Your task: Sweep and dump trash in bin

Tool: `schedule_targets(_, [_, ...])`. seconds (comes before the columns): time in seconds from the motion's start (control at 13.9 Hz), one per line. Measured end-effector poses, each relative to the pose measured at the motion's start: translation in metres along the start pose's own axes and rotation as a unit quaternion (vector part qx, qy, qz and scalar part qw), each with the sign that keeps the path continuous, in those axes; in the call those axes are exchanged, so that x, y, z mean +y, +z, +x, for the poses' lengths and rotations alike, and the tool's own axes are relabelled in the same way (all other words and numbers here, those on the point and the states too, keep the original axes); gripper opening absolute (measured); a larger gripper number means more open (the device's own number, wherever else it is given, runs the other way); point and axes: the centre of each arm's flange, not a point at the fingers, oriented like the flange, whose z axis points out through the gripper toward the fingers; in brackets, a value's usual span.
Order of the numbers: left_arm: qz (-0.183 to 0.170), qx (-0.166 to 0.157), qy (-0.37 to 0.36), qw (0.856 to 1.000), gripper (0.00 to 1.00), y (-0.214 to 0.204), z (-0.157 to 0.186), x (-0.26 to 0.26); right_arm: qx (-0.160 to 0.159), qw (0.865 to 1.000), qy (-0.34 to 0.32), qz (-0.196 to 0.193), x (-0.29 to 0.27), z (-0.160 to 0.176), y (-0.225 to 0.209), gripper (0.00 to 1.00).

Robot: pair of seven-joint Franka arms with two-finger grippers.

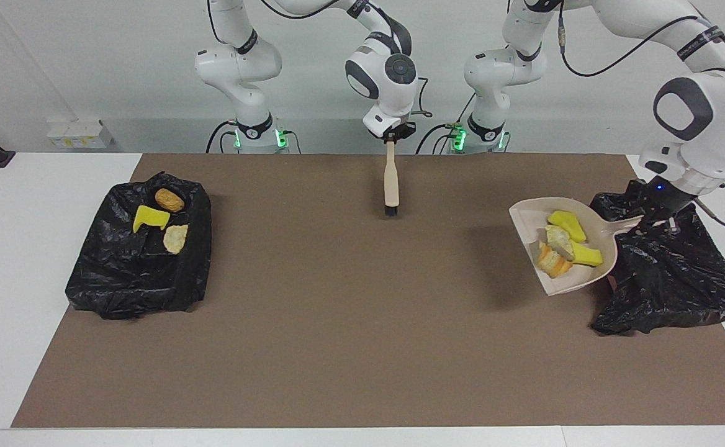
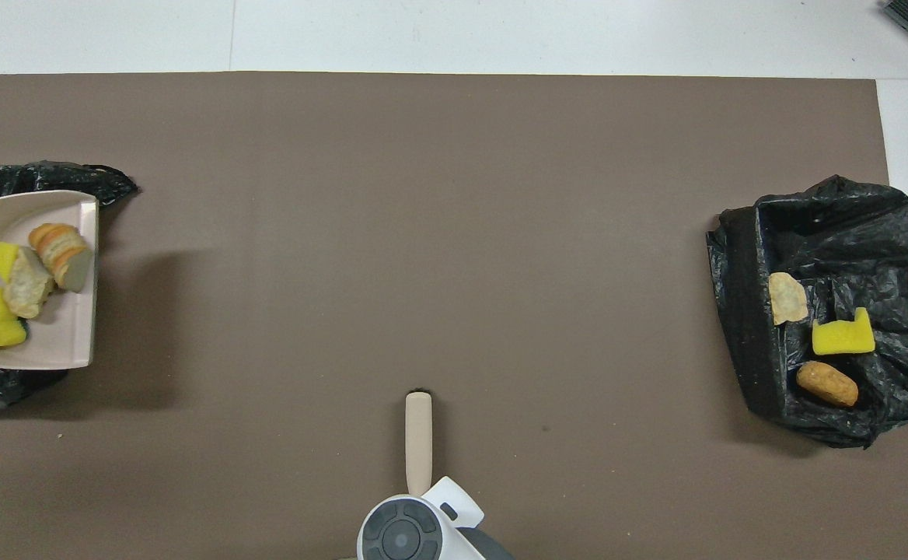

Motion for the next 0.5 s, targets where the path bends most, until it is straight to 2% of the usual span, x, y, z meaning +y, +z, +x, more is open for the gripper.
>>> schedule_targets(0.22, [0.027,-0.04,0.002,0.999,0.31,-0.016,-0.054,0.014,0.0,1.0,-0.002,-0.001,0.001,-0.001,0.003,0.31])
schedule_targets(0.36, [0.037,-0.093,0.021,0.995,0.31,-0.024,-0.066,0.007,0.001,1.0,0.001,0.0,0.003,0.003,0.001,0.48])
schedule_targets(0.5, [0.044,-0.153,0.05,0.986,0.31,-0.026,-0.068,-0.004,0.013,1.0,0.017,0.011,0.011,0.021,-0.011,0.73])
